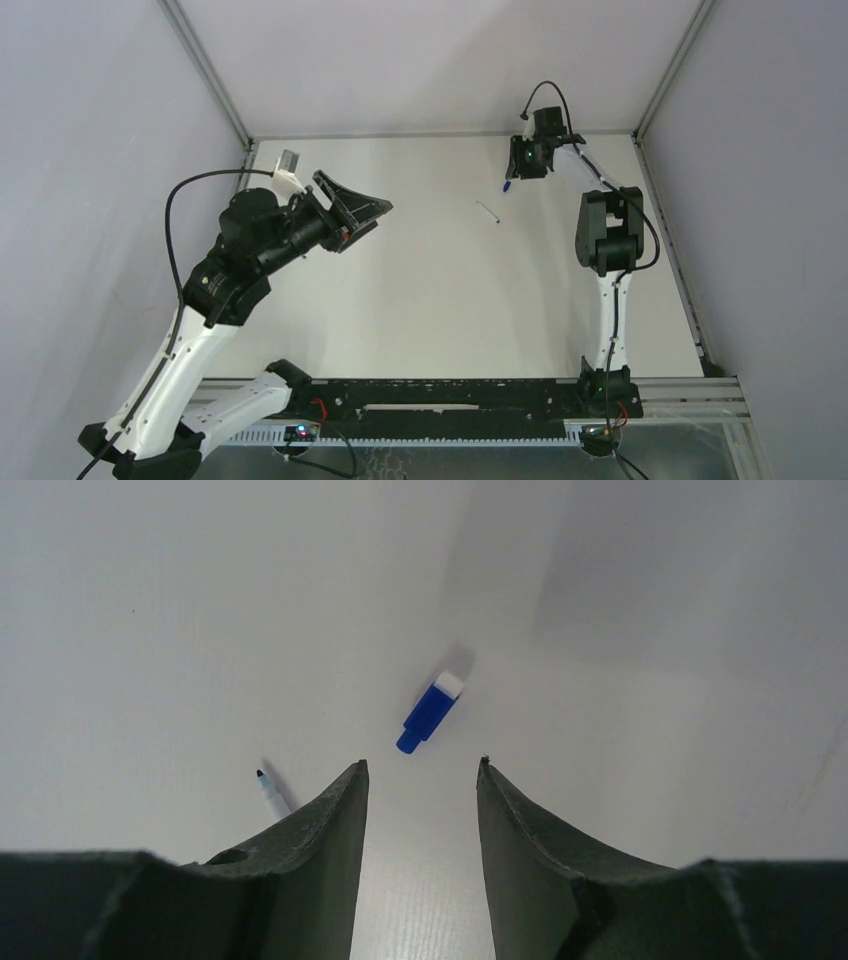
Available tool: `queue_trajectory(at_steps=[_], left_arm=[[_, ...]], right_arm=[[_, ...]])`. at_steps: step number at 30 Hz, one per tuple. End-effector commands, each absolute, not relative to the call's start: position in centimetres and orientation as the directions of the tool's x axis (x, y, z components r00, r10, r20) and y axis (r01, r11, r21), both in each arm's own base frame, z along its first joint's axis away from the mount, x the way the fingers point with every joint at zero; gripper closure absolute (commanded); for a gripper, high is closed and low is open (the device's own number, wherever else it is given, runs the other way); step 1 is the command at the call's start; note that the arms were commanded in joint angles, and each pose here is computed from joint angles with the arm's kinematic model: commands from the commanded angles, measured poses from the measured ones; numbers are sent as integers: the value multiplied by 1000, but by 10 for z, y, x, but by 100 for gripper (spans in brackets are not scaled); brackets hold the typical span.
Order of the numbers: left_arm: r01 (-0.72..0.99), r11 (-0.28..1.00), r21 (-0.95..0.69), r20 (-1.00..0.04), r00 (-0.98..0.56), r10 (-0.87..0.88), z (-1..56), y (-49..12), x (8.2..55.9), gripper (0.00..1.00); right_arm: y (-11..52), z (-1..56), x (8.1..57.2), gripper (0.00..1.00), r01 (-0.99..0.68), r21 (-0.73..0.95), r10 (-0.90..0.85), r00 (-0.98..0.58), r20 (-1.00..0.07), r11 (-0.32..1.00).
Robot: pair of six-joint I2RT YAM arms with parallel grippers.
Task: Insert the pens into the pen caps
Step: Pick up the pen cap from the center of the board.
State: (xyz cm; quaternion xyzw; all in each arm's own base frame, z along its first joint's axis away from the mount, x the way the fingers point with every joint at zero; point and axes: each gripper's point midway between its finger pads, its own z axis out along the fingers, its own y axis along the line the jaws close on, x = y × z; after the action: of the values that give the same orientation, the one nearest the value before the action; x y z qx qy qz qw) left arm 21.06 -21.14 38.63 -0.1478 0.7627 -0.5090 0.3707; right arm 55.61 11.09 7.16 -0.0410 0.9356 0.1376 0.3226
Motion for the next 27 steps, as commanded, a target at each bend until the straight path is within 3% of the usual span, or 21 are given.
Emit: queue_trajectory(at_steps=[1, 10, 16, 21, 27], left_arm=[[244, 399, -884, -452, -667, -593, 421, -214, 201, 27], [280, 449, -849, -514, -633, -579, 420, -213, 202, 26], [381, 581, -720, -682, -545, -488, 377, -206, 214, 21], [482, 742, -465, -875, -376, -305, 320, -186, 224, 13], [455, 787, -417, -907, -271, -323, 284, -168, 228, 3]], right_arm=[[112, 81, 567, 49, -152, 227, 27, -773, -633, 962], [116, 77, 571, 48, -157, 239, 24, -791, -612, 958], [116, 69, 572, 48, -148, 224, 11, -812, -583, 963], [115, 68, 575, 49, -135, 197, 5, -813, -582, 971], [116, 64, 576, 53, -134, 196, 0, -826, -564, 972]])
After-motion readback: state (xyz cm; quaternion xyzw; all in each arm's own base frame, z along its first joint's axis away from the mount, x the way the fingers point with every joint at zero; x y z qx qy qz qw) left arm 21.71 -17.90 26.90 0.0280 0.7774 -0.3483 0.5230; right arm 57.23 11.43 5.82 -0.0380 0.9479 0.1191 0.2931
